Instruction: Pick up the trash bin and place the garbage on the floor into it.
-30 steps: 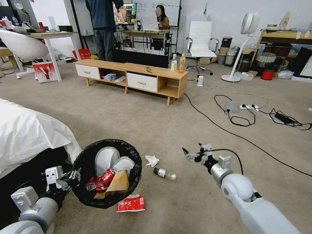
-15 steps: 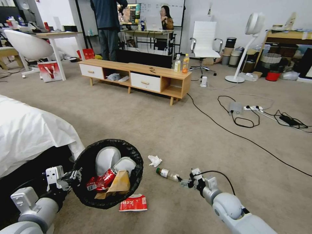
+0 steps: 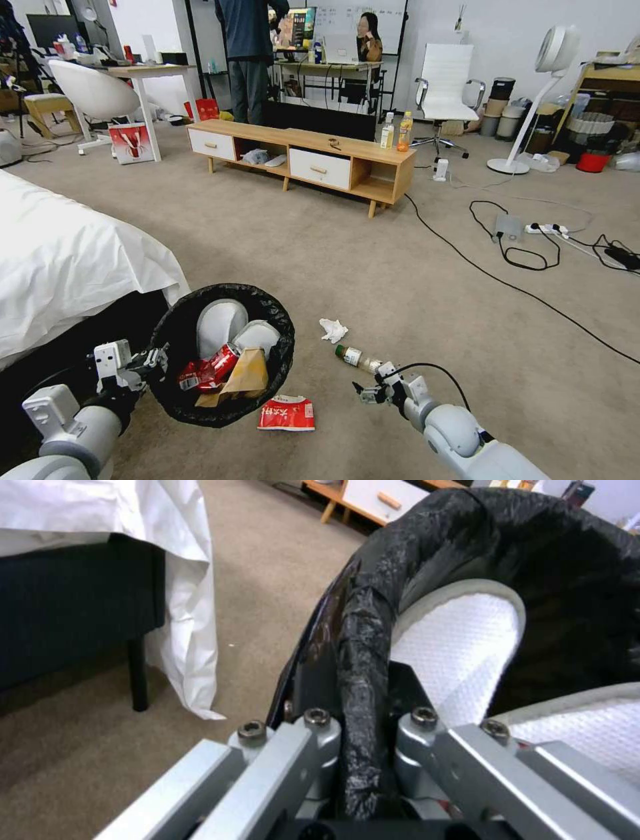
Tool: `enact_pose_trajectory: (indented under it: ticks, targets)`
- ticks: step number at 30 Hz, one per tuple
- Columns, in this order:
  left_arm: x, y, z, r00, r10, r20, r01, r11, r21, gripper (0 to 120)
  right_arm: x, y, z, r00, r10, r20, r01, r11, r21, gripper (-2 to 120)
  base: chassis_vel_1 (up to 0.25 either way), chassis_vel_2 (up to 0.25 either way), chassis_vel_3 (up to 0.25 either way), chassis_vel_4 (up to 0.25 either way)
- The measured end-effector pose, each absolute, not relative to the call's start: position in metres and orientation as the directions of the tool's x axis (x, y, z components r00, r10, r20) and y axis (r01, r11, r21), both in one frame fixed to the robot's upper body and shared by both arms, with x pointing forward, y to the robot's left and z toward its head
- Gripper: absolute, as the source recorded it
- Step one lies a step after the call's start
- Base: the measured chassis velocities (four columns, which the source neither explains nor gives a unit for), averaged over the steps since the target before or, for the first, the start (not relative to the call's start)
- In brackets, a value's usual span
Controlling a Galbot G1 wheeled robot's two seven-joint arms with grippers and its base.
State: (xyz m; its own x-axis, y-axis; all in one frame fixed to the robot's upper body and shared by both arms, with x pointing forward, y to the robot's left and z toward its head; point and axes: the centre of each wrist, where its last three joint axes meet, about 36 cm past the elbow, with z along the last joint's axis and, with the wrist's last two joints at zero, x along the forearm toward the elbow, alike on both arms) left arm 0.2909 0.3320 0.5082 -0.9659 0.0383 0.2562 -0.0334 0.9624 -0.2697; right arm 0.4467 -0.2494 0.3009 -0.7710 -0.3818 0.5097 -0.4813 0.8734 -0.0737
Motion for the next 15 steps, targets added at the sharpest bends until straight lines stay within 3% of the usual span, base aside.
enact_pose_trajectory:
  ticks: [15]
  targets:
    - [0.288,0.330,0.509,-0.970,0.024,0.244,-0.044,0.961,-0.272,5,0.469,-0.188,0.274,-0.642,-0.490,0.590,-0.680,0.719,-0.145,100,0.000,0.000,0.000,0.000]
